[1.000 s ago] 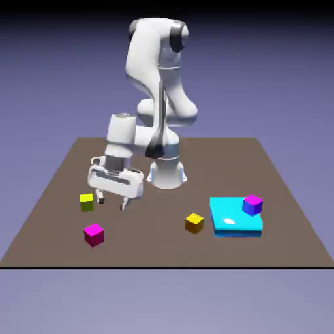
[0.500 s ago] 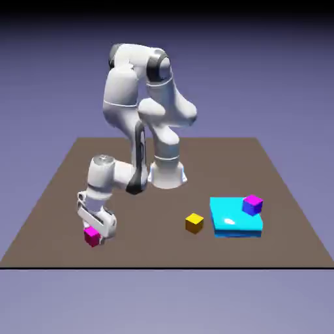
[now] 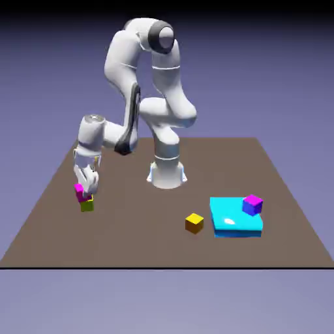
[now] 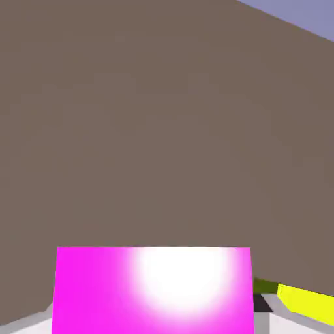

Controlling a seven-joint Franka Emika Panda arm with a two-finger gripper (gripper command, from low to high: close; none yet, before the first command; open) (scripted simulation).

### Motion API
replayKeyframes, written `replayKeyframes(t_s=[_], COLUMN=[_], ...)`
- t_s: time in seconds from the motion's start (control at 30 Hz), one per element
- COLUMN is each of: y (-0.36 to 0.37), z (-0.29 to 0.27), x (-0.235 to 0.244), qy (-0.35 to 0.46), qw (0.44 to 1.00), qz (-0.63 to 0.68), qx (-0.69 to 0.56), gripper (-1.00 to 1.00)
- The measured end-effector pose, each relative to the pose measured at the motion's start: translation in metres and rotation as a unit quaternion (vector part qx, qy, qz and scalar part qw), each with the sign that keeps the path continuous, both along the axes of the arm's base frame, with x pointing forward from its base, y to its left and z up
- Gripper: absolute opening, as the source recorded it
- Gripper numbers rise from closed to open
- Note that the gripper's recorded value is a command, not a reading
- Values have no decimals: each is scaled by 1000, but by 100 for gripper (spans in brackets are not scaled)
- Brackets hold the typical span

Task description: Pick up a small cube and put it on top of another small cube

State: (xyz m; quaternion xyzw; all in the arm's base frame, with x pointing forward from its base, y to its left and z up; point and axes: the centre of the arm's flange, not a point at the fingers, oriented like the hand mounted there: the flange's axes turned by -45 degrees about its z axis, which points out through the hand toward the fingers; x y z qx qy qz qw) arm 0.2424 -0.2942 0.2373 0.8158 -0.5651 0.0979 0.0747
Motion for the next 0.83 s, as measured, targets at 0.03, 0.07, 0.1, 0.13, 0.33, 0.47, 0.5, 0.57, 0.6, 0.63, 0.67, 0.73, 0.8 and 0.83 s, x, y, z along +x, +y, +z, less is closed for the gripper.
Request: replayKeyframes(t_s=[0.03,0.07,0.1,0.13,0.33,0.47,0.5,0.57,0.6,0.63,0.67,0.73,0.8,0.83], y=[1,1,2,2,-4,-10,-10,-8,-7,-6,-5,-2,0,1], z=[2,4,5,5,-38,-63,-63,-57,-50,-43,-36,-22,-7,0], x=[-14,-29,-37,-37,-30,-34,-34,-32,-31,-31,-31,-31,-34,-35], qy=[-2,-4,-5,-5,-11,-5,-5,-7,-9,-11,-11,-11,-8,-6], qw=[1000,999,999,999,999,999,999,999,999,999,999,999,999,999], qz=[-17,-36,-47,-47,-44,-47,-47,-46,-46,-45,-46,-45,-45,-46], qx=[1,3,3,3,17,3,4,9,13,15,17,17,12,7], gripper=[-100,-100,-100,-100,-100,100,100,100,100,100,100,100,100,100])
